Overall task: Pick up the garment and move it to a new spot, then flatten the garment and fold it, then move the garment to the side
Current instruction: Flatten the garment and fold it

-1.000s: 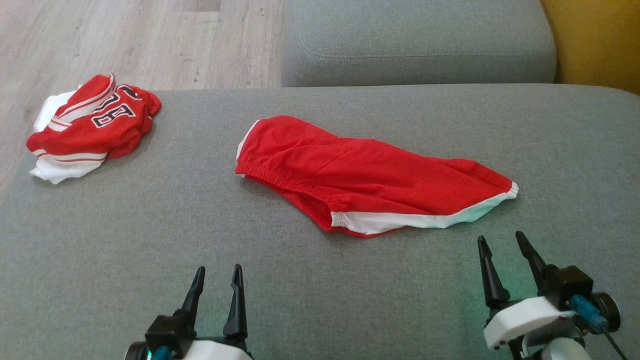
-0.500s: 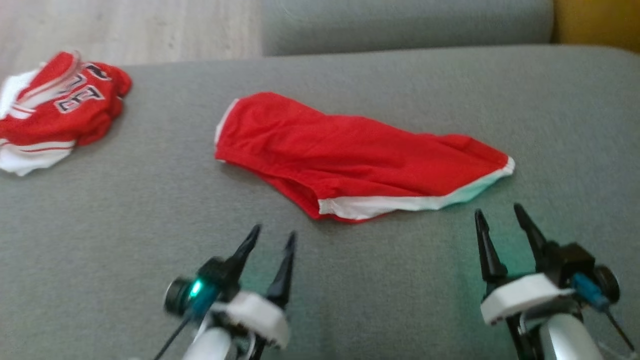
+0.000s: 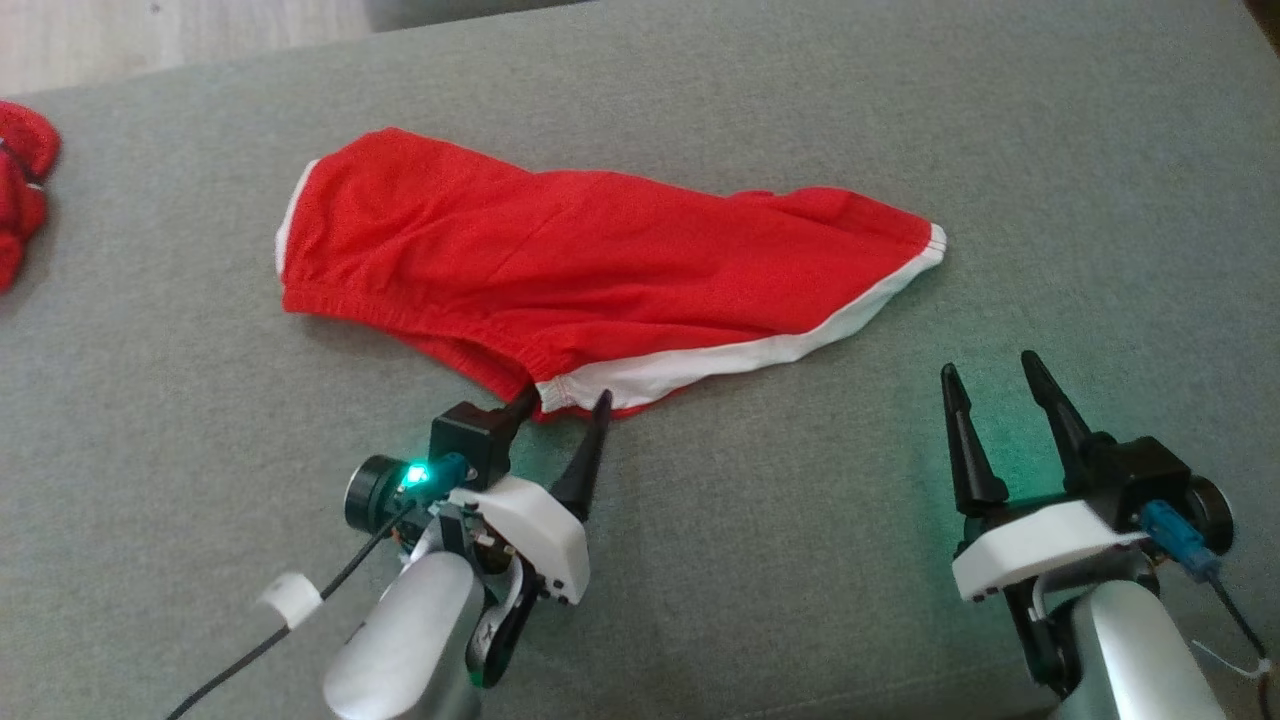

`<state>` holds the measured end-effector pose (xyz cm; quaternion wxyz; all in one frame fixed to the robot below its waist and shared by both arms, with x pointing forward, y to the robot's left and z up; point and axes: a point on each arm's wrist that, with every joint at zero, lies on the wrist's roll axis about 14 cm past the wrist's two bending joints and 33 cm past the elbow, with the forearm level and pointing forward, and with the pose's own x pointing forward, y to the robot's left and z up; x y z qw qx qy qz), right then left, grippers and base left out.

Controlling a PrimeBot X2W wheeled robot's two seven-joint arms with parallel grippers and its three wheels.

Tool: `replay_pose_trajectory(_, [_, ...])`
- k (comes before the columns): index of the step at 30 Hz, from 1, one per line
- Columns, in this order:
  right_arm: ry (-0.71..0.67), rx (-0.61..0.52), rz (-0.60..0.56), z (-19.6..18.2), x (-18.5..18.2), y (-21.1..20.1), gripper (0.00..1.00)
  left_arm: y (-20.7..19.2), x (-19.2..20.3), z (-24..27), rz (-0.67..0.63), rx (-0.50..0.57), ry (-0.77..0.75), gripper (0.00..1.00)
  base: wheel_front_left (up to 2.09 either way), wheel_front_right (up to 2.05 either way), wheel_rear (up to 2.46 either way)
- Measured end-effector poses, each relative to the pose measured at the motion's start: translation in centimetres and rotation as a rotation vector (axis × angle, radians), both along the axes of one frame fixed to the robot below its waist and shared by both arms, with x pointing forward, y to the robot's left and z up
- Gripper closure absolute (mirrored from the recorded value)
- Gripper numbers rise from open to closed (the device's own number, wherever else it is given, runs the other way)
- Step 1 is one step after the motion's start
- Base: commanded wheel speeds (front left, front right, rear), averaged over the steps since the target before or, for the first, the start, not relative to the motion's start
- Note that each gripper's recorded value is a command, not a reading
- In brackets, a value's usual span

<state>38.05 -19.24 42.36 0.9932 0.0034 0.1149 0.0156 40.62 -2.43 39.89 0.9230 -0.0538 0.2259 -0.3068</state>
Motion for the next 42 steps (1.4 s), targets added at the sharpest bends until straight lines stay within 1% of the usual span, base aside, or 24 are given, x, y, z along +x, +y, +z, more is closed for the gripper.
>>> replay_pose_trajectory(1, [0.003, 0.000, -0.008, -0.1, -0.1, -0.2, 0.00, -0.2, 0.0, -0.3, -0.003, -0.001, 0.011, 0.41, 0.00, 0.00, 0.00])
replay_pose_trajectory(3, [0.009, -0.002, -0.021, -0.3, -0.2, -0.7, 0.00, -0.4, 0.2, -0.4, -0.006, -0.004, 0.017, 1.00, 0.00, 0.00, 0.00])
replay_pose_trajectory(6, [0.004, -0.001, -0.027, -0.3, -0.2, -0.9, 0.00, -0.2, 0.5, 0.0, 0.009, -0.016, -0.003, 1.00, 0.00, 0.00, 0.00])
replay_pose_trajectory(11, [0.003, -0.001, -0.043, -0.4, 0.0, -1.4, 0.00, 0.9, 1.3, 2.1, 0.077, -0.068, -0.073, 1.00, 0.00, 0.00, 0.00])
replay_pose_trajectory(15, [0.001, -0.039, -0.045, -0.2, 0.5, -1.9, 0.00, 3.7, 1.0, 2.3, 0.168, -0.070, -0.077, 1.00, 0.00, 0.00, 0.00])
replay_pose_trajectory(18, [0.014, -0.068, -0.010, -0.3, 1.4, -1.1, 0.00, 6.5, 0.1, 1.2, 0.247, -0.042, -0.050, 1.00, 0.00, 0.00, 0.00])
replay_pose_trajectory(21, [0.060, -0.121, 0.047, -1.2, 2.0, 0.1, 0.00, 8.3, -0.4, 0.6, 0.290, -0.016, -0.037, 1.00, 0.00, 0.00, 0.00])
replay_pose_trajectory(25, [0.153, -0.170, 0.149, -3.4, 2.1, 2.7, 0.00, 9.0, -0.4, 0.9, 0.313, -0.020, -0.045, 1.00, 0.00, 0.00, 0.00])
replay_pose_trajectory(26, [0.153, -0.170, 0.149, -3.4, 2.1, 2.7, 0.00, 9.0, -0.4, 0.9, 0.313, -0.020, -0.045, 1.00, 0.00, 0.00, 0.00])
replay_pose_trajectory(29, [0.230, -0.189, 0.201, -5.3, 1.7, 4.0, 0.00, 9.3, -0.5, 0.9, 0.326, -0.027, -0.042, 1.00, 0.00, 0.00, 0.00])
replay_pose_trajectory(31, [0.245, -0.191, 0.212, -5.5, 1.8, 4.3, 0.00, 9.3, -0.5, 1.1, 0.329, -0.028, -0.047, 1.00, 0.00, 0.00, 0.00])
replay_pose_trajectory(32, [0.250, -0.192, 0.215, -5.6, 1.9, 4.4, 0.11, 9.3, -0.5, 1.2, 0.330, -0.031, -0.052, 1.00, 0.00, 0.00, 0.00])
replay_pose_trajectory(33, [0.256, -0.192, 0.217, -5.6, 2.0, 4.4, 0.31, 9.3, -0.6, 1.2, 0.329, -0.032, -0.053, 1.00, 0.00, 0.00, 0.00])
replay_pose_trajectory(34, [0.261, -0.187, 0.218, -5.7, 2.1, 4.5, 0.47, 9.2, -0.6, 1.3, 0.329, -0.033, -0.055, 1.00, 0.00, 0.00, 0.00])
replay_pose_trajectory(35, [0.272, -0.182, 0.219, -5.8, 2.0, 4.6, 0.57, 9.2, -0.7, 1.4, 0.328, -0.034, -0.056, 1.00, 0.00, 0.00, 0.00])
replay_pose_trajectory(36, [0.280, -0.172, 0.221, -5.9, 2.0, 4.8, 0.62, 9.2, -0.7, 1.5, 0.329, -0.037, -0.058, 1.00, 0.00, 0.00, 0.00])
replay_pose_trajectory(37, [0.289, -0.159, 0.217, -6.0, 1.9, 4.9, 0.69, 9.2, -0.7, 1.6, 0.331, -0.041, -0.058, 1.00, 0.00, 0.00, 0.00])
replay_pose_trajectory(39, [0.307, -0.128, 0.201, -6.0, 1.7, 4.8, 0.84, 9.2, -0.8, 1.9, 0.332, -0.042, -0.065, 1.00, 0.00, 0.00, 0.00])
replay_pose_trajectory(40, [0.316, -0.114, 0.195, -6.1, 1.6, 4.8, 0.94, 9.2, -0.8, 2.0, 0.332, -0.042, -0.068, 1.00, 0.00, 0.00, 0.00])
replay_pose_trajectory(41, [0.320, -0.099, 0.191, -6.1, 1.6, 4.9, 0.98, 9.3, -0.8, 2.1, 0.332, -0.043, -0.072, 1.00, 0.00, 0.00, 0.00])
replay_pose_trajectory(42, [0.316, -0.080, 0.187, -5.9, 1.6, 5.0, 1.00, 9.3, -0.8, 2.3, 0.333, -0.045, -0.080, 1.00, 0.00, 0.00, 0.00])
